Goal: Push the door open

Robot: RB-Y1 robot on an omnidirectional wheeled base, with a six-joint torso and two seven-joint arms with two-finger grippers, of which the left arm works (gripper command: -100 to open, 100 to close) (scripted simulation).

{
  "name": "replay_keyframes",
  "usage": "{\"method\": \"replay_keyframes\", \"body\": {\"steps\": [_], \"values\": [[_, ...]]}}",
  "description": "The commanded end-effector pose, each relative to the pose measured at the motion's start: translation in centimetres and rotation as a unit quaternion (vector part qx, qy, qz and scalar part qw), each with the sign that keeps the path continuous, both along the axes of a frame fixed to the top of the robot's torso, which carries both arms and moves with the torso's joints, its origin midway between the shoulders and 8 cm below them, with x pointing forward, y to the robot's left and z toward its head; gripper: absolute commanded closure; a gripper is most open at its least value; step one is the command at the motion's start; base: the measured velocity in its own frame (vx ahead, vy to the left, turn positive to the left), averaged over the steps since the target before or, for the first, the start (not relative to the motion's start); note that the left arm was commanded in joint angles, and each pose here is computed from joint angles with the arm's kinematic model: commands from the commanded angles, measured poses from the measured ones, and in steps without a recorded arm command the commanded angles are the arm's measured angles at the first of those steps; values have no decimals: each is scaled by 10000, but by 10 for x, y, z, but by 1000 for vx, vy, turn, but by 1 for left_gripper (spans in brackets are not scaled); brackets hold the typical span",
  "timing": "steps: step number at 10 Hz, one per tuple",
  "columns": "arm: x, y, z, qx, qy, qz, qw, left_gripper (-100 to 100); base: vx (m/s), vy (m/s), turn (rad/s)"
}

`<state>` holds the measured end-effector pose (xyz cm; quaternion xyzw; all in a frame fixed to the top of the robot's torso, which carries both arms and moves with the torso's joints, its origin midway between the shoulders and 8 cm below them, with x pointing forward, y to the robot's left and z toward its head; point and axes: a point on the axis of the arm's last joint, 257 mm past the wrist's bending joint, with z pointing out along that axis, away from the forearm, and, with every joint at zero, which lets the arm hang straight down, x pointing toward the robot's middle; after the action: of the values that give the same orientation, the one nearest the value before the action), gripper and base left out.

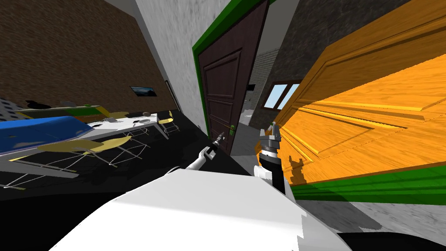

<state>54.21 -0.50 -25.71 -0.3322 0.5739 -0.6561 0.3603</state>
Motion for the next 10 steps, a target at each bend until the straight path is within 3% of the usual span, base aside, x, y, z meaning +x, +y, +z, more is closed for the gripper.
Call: {"method": "replay_keyframes", "body": {"steps": [1,10], "values": [[2,-11,-8,102,102,-96,9999,-100,148,79,-44],[0,-52,-35,423,433,-444,9972,-100,117,76,-26]]}}
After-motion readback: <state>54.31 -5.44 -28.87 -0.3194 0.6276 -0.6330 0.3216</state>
